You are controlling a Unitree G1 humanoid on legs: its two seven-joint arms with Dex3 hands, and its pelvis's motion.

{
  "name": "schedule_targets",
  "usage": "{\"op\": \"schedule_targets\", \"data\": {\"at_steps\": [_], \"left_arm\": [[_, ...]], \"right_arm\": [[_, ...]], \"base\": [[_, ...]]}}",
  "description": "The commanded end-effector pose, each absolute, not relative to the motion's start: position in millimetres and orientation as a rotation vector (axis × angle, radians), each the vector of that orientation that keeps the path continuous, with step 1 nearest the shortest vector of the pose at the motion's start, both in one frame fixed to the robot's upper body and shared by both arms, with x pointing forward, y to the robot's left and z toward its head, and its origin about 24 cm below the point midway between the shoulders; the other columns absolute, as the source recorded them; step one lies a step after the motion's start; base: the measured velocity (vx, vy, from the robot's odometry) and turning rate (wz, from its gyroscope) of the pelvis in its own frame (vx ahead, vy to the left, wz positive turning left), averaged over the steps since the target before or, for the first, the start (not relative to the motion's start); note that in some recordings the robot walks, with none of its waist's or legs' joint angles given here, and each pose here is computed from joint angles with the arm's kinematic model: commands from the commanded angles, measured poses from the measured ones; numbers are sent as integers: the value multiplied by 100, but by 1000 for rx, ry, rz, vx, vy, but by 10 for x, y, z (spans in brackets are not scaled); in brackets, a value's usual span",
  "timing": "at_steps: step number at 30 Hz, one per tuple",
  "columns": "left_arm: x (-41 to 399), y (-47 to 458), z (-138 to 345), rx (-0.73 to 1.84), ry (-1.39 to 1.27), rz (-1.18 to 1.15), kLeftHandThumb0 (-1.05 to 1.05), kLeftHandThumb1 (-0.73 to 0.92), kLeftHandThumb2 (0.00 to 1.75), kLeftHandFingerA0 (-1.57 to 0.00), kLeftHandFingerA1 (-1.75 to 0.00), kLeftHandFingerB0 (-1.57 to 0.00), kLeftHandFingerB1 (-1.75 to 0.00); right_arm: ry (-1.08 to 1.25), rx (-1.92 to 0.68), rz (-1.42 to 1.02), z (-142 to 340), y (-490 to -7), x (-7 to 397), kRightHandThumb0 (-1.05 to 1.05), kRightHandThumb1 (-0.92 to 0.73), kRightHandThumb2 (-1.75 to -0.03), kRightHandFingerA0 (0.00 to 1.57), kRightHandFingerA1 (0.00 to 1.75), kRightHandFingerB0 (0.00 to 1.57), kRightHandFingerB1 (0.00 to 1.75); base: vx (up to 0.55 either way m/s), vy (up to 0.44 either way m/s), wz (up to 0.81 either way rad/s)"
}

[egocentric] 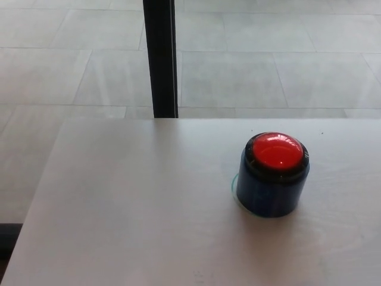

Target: The robot uses its right hand to press the red button kept in the middle of the desk

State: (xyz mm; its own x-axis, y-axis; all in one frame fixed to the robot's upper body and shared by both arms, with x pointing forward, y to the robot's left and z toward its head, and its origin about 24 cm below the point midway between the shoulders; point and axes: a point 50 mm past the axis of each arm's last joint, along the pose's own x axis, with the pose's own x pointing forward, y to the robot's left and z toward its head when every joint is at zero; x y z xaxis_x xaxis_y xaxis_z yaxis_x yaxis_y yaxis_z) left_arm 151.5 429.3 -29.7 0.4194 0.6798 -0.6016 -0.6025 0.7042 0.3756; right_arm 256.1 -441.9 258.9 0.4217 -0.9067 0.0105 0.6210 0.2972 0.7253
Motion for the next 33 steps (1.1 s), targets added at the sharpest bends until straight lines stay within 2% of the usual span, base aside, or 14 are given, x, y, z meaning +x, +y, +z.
{"op": "schedule_targets", "data": {"at_steps": [1, 2, 4, 5, 6, 7, 8, 10, 15, 17, 24, 28, 30, 33], "left_arm": [[1474, 4362, -245, 89, 799, 831, -76, 92, 130, -54, -98, -26, -77], [1475, 4366, -239, 92, 804, 828, -76, 92, 129, -54, -98, -28, -78], [1484, 4363, -237, 86, 802, 834, -75, 92, 129, -53, -97, -27, -77], [1481, 4362, -240, 92, 799, 831, -75, 92, 127, -57, -100, -32, -80], [1480, 4361, -241, 94, 801, 828, -74, 92, 120, -45, -120, -23, -88], [1481, 4361, -243, 93, 806, 826, -74, 92, 120, -45, -120, -23, -88], [1483, 4360, -243, 90, 808, 829, -75, 92, 130, -53, -97, -25, -75], [1470, 4360, -251, 86, 808, 831, -76, 92, 130, -52, -96, -27, -75], [1470, 4357, -254, 88, 808, 830, -77, 92, 130, -54, -99, -25, -77], [1474, 4357, -251, 106, 813, 822, -77, 92, 132, -54, -97, -27, -77], [1451, 4357, -262, 100, 810, 821, -75, 92, 130, -55, -98, -31, -79], [1457, 4352, -266, 99, 812, 822, -76, 92, 127, -55, -99, -37, -82], [1456, 4353, -267, 99, 812, 819, -77, 92, 128, -57, -100, -31, -79], [1467, 4353, -258, 98, 811, 823, -76, 92, 129, -55, -99, -29, -78]], "right_arm": [[-528, 763, -892, 2967, -4126, 2752, -20, -32, -118, 147, 145, 119, 121], [-578, 708, -775, 3118, -3979, 2864, -11, -32, -153, 126, 172, 117, 140], [-581, 678, -745, 3178, -3900, 2925, -9, -39, -143, 119, 175, 113, 140], [-574, 621, -638, 3240, -3748, 3069, -7, -57, -135, 100, 175, 84, 154], [-565, 579, -575, 3269, -3649, 3157, -3, -57, -134, 97, 175, 84, 154], [-557, 553, -551, 3273, -3602, 3201, -3, -57, -134, 97, 175, 84, 154], [-547, 520, -503, 3271, -3514, 3273, -10, -53, -134, 90, 175, 70, 163], [-544, 505, -437, 3263, -3380, 3377, -9, -41, -146, 94, 175, 77, 162], [-428, 416, -285, 3095, -2717, 3749, -8, -41, -141, 101, 175, 87, 149], [-413, 401, -266, 3038, -2632, 3790, -12, -45, -137, 97, 175, 78, 151], [-252, 185, -118, 2444, -1969, 3989, -10, -44, -142, 99, 175, 82, 153], [-176, 153, -59, 2192, -1754, 4009, -16, -52, -123, 101, 175, 82, 145], [-145, 144, -35, 2103, -1664, 4007, -19, -52, -123, 93, 175, 72, 153], [-99, 155, -11, 1977, -1552, 4011, -18, -53, -122, 94, 175, 75, 159]], "base": [[0, 0, 0], [0, 0, 0], [0, 0, 0], [0, 0, 0], [0, 0, 0], [0, 0, 0], [0, 0, 0], [0, 0, 0], [0, 0, 0], [0, 0, 0], [0, 0, 2], [0, 0, 2], [0, 0, 0], [0, 0, 0]]}}
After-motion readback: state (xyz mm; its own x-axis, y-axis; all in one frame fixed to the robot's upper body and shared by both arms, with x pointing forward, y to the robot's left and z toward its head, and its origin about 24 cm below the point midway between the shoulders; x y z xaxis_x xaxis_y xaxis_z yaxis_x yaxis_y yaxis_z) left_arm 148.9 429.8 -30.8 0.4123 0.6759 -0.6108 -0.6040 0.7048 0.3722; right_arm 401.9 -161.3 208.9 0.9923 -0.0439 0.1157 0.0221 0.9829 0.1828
